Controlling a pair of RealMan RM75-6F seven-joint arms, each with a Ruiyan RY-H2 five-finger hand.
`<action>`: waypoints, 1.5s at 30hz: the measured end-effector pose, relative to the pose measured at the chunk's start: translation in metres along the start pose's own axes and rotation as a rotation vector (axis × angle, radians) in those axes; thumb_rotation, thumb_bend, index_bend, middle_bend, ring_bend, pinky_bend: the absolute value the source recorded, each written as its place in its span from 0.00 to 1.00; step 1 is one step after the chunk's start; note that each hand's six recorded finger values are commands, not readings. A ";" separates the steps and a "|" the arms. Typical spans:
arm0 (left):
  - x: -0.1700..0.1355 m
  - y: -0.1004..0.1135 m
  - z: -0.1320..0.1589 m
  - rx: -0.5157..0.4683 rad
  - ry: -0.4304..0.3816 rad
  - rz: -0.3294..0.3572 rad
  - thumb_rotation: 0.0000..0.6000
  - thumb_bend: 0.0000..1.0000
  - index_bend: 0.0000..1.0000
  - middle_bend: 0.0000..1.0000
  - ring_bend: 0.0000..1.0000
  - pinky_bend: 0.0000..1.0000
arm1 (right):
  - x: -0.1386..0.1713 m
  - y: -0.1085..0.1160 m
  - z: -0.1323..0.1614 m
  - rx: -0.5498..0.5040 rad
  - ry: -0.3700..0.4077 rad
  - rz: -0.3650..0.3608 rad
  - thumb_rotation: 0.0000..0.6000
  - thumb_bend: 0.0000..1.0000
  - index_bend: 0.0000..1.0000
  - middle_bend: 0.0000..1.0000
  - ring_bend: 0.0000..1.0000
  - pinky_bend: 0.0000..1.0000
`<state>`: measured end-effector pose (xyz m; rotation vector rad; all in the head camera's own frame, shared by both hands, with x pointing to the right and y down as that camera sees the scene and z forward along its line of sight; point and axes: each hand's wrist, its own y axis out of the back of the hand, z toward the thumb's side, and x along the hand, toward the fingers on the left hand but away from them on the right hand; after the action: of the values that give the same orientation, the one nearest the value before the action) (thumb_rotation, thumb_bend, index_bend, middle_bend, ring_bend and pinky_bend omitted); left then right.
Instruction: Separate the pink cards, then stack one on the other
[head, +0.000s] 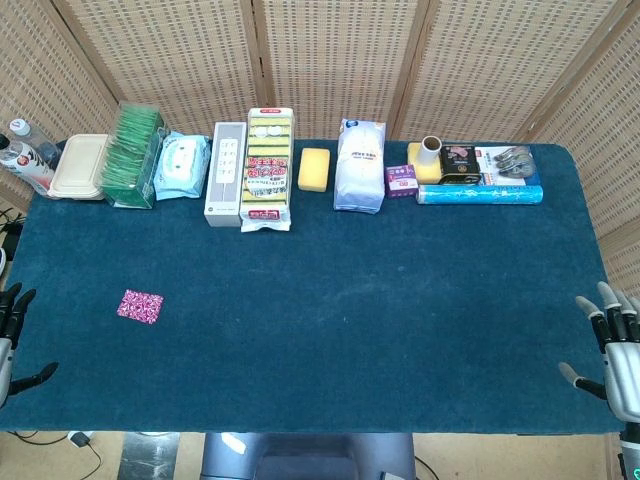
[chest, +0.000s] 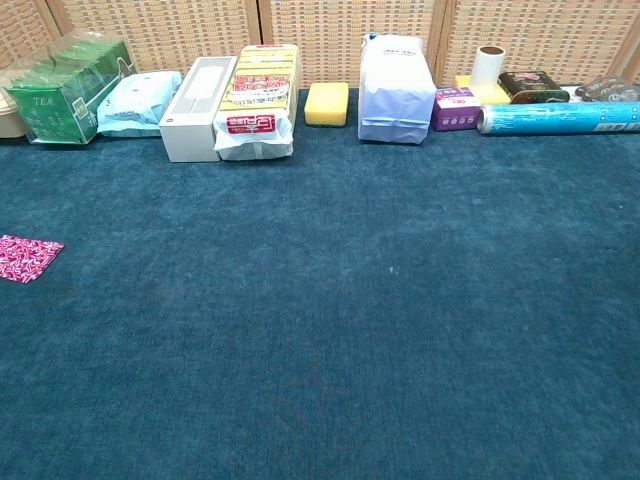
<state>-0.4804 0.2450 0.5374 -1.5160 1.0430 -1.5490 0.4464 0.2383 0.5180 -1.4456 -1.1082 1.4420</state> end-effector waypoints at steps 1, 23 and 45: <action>0.000 -0.001 0.000 0.007 0.000 -0.006 1.00 0.05 0.00 0.00 0.00 0.09 | 0.000 -0.001 0.000 -0.004 -0.002 0.007 1.00 0.00 0.12 0.01 0.00 0.00; 0.032 -0.061 0.039 -0.062 -0.173 -0.468 1.00 0.04 0.00 0.00 0.00 0.03 | 0.000 0.003 -0.010 -0.104 -0.025 0.058 1.00 0.00 0.10 0.00 0.00 0.00; 0.090 -0.108 0.034 -0.158 -0.075 -0.710 1.00 0.04 0.00 0.00 0.00 0.03 | 0.007 0.012 -0.009 -0.148 0.004 0.055 1.00 0.00 0.10 0.00 0.00 0.00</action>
<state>-0.4460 0.2058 0.6721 -2.1897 0.6129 -1.8755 0.4554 0.2419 0.5050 -1.5921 -1.2024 1.4194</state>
